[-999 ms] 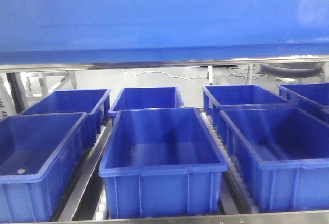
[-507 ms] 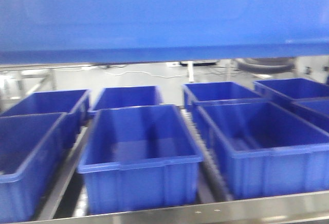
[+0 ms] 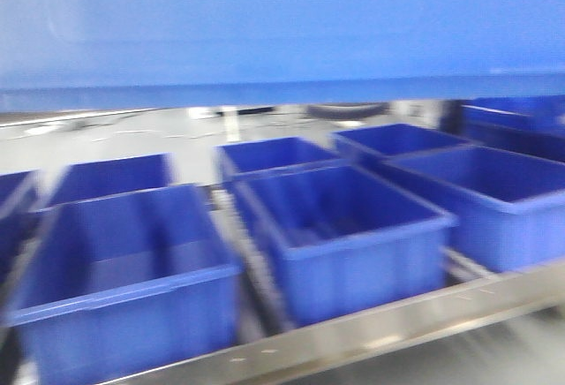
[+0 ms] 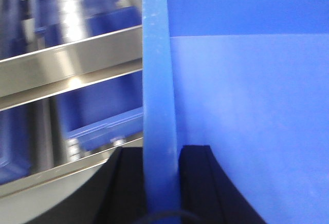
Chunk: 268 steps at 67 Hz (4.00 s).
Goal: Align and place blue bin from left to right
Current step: 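Back the base away from the rack while holding the bin, then turn the base away from the rack carrying the bin, then drive across the floor carrying the bin in both grippers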
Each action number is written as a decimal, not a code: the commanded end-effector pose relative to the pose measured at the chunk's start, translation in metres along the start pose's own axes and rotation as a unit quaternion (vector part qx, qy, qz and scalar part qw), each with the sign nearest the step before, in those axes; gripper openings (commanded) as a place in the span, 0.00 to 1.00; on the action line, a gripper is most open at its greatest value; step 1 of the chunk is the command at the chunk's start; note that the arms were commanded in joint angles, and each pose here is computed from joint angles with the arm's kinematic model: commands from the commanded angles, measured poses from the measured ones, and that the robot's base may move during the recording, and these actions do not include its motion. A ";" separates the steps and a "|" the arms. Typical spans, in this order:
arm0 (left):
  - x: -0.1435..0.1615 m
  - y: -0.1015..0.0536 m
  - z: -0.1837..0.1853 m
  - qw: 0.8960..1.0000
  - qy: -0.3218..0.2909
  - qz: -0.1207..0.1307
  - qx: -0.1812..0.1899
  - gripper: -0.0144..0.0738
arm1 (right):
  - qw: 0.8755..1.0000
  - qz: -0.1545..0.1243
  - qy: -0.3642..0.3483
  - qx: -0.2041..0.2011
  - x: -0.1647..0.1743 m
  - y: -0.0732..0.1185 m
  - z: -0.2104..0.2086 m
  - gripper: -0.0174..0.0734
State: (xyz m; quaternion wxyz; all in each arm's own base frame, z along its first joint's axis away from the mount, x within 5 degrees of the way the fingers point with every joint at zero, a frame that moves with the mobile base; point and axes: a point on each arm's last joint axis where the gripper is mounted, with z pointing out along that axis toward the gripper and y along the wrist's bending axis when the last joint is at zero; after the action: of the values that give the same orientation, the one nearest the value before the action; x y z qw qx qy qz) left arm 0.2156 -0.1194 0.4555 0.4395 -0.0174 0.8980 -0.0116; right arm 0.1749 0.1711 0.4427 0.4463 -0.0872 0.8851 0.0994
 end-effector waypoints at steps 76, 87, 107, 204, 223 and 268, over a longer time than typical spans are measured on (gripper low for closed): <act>-0.007 -0.006 -0.009 0.998 -0.037 -0.005 0.045 0.04 | 0.997 -0.007 -0.057 -0.041 -0.011 0.005 -0.009 0.10; -0.007 -0.006 -0.009 0.998 -0.037 -0.005 0.045 0.04 | 0.997 -0.007 -0.057 -0.041 -0.011 0.005 -0.009 0.10; -0.007 -0.006 -0.009 0.998 -0.037 -0.005 0.045 0.04 | 0.997 -0.007 -0.057 -0.041 -0.011 0.005 -0.009 0.10; -0.007 -0.006 -0.009 0.998 -0.037 -0.005 0.045 0.04 | 0.997 -0.007 -0.057 -0.041 -0.011 0.005 -0.009 0.10; -0.007 -0.006 -0.009 0.998 -0.037 -0.005 0.045 0.04 | 0.997 -0.007 -0.057 -0.041 -0.011 0.005 -0.009 0.10; -0.007 -0.006 -0.009 0.998 -0.039 -0.005 0.046 0.04 | 0.997 -0.007 -0.057 -0.041 -0.011 0.005 -0.009 0.10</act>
State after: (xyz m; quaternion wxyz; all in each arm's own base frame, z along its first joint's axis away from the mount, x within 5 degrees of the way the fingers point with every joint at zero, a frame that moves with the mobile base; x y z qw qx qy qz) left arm 0.2156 -0.1194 0.4555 0.4395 -0.0174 0.8980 -0.0116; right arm 0.1750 0.1709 0.4428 0.4471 -0.0873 0.8847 0.0986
